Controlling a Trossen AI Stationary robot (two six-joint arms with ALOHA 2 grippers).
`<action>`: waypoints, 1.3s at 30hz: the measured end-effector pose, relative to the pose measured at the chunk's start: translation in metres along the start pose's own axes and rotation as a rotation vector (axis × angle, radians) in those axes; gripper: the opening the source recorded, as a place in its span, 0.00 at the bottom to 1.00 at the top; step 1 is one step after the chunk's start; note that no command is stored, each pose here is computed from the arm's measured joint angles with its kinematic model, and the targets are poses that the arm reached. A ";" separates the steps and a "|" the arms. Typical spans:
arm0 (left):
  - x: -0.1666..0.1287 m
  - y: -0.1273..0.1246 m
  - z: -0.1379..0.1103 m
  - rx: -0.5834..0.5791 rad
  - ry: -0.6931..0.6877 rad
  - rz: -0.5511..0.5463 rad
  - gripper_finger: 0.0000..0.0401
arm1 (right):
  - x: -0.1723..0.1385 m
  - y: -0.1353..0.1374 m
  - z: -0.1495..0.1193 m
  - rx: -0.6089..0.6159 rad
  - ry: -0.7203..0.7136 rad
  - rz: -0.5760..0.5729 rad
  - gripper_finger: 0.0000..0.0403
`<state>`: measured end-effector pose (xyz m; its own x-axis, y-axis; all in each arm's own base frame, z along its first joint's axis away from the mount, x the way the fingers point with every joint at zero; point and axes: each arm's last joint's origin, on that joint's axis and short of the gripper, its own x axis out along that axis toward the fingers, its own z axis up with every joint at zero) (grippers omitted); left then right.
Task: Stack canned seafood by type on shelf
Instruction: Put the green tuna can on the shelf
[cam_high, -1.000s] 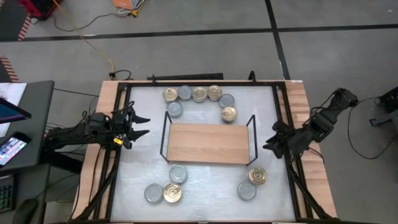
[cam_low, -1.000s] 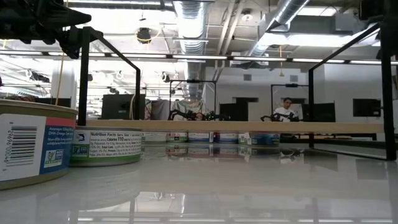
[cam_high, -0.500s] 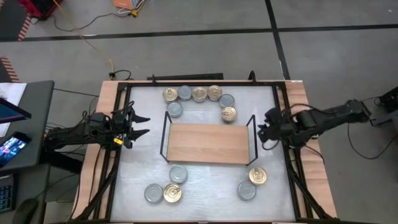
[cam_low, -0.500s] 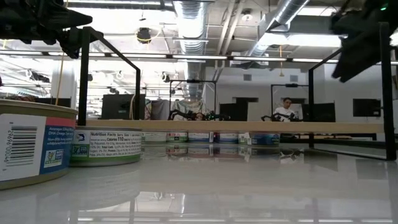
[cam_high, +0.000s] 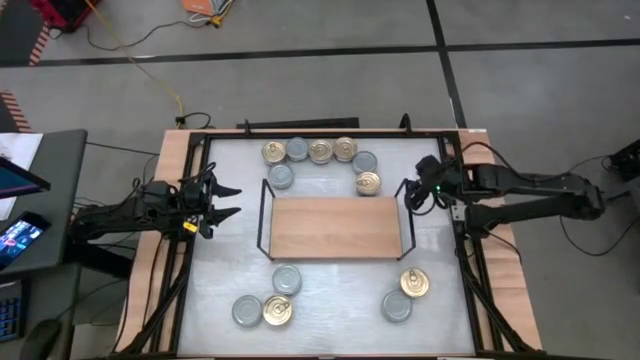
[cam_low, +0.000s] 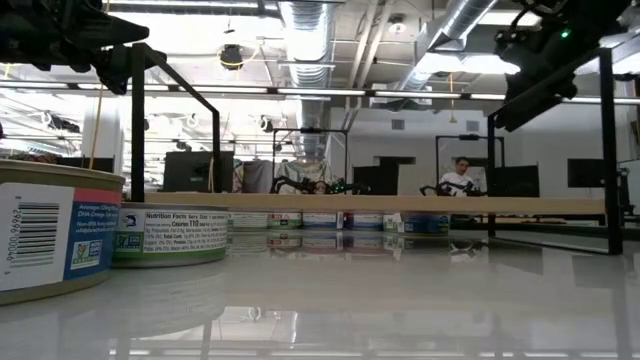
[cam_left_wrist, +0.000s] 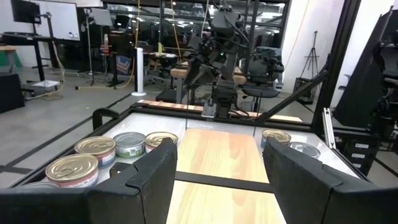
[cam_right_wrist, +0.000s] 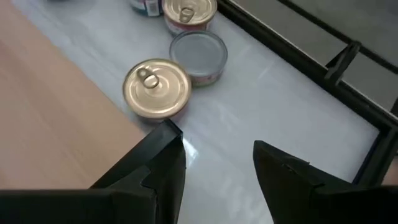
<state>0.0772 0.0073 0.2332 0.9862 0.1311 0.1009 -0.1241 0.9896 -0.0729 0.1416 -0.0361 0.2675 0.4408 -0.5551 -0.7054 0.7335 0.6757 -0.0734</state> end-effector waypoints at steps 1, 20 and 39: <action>0.000 0.000 0.000 0.000 0.000 0.000 0.57 | 0.002 0.000 0.001 -0.006 0.005 -0.002 0.53; -0.008 0.003 0.017 -0.019 0.036 0.120 0.57 | -0.044 -0.044 0.062 0.057 -0.018 -0.081 0.53; 0.004 0.006 0.008 -0.013 0.043 0.237 0.57 | 0.105 -0.090 0.125 0.194 0.199 0.082 0.53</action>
<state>0.0794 0.0141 0.2408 0.9336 0.3565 0.0372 -0.3513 0.9307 -0.1021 0.1862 -0.2157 0.2881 0.4065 -0.3838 -0.8291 0.7933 0.5985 0.1119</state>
